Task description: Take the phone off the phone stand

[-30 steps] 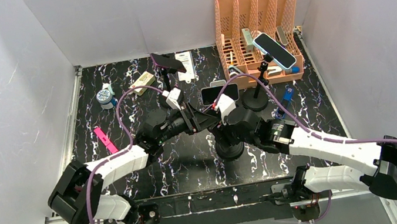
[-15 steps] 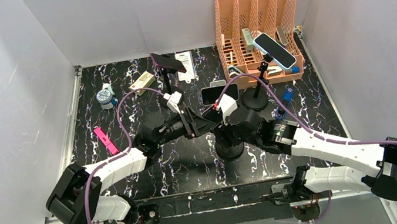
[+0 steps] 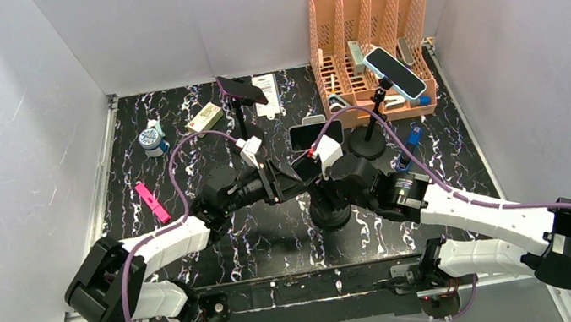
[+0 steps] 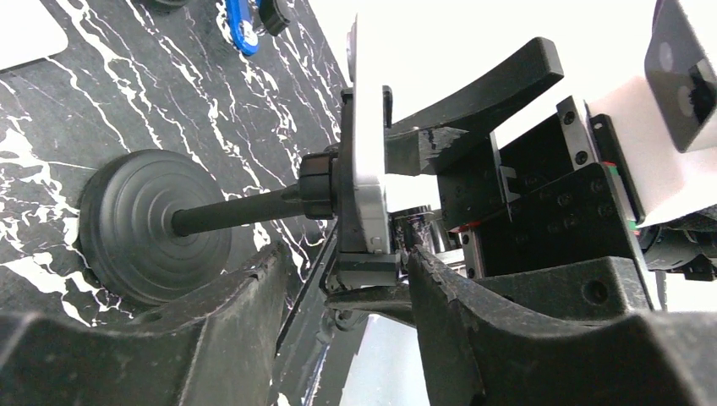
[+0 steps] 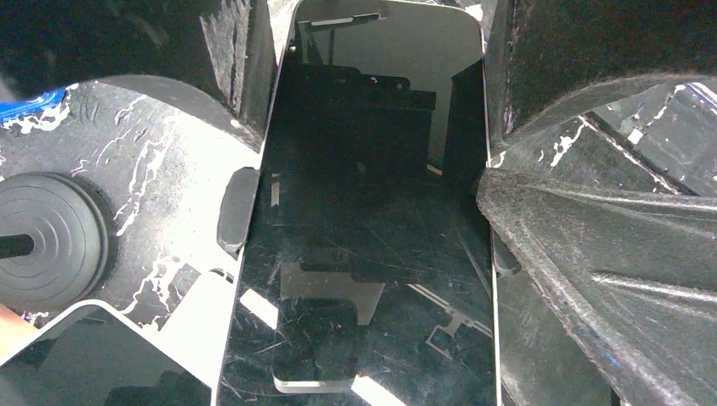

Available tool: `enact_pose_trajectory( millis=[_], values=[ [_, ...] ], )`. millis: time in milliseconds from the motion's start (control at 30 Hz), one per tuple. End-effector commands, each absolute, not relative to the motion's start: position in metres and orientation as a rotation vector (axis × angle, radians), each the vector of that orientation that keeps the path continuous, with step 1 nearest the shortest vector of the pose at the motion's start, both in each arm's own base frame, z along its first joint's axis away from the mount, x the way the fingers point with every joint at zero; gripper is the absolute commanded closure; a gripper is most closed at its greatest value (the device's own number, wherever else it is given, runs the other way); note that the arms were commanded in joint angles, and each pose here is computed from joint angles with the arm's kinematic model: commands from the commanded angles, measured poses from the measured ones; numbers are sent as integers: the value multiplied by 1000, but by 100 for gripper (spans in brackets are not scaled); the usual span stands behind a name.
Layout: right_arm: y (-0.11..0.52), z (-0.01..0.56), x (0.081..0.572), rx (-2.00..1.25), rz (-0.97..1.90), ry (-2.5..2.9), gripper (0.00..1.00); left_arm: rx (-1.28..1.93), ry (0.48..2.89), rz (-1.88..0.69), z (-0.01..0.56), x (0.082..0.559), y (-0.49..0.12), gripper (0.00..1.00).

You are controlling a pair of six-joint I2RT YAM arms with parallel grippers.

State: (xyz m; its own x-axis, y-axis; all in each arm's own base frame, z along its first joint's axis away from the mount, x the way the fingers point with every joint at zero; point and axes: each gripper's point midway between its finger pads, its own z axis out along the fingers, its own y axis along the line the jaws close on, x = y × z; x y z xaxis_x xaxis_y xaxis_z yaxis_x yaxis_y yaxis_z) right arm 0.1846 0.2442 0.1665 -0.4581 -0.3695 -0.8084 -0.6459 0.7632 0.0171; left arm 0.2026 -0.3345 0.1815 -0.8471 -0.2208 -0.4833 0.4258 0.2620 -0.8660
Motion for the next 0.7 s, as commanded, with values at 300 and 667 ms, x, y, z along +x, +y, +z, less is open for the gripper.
enact_pose_trajectory(
  millis=[300, 667],
  values=[
    [253, 189, 189, -698, 477, 2023, 72, 243, 1923, -1706, 209, 203, -344, 65],
    [230, 181, 198, -551, 388, 2031, 99, 202, 1898, -1706, 204, 204, -340, 100]
  ],
)
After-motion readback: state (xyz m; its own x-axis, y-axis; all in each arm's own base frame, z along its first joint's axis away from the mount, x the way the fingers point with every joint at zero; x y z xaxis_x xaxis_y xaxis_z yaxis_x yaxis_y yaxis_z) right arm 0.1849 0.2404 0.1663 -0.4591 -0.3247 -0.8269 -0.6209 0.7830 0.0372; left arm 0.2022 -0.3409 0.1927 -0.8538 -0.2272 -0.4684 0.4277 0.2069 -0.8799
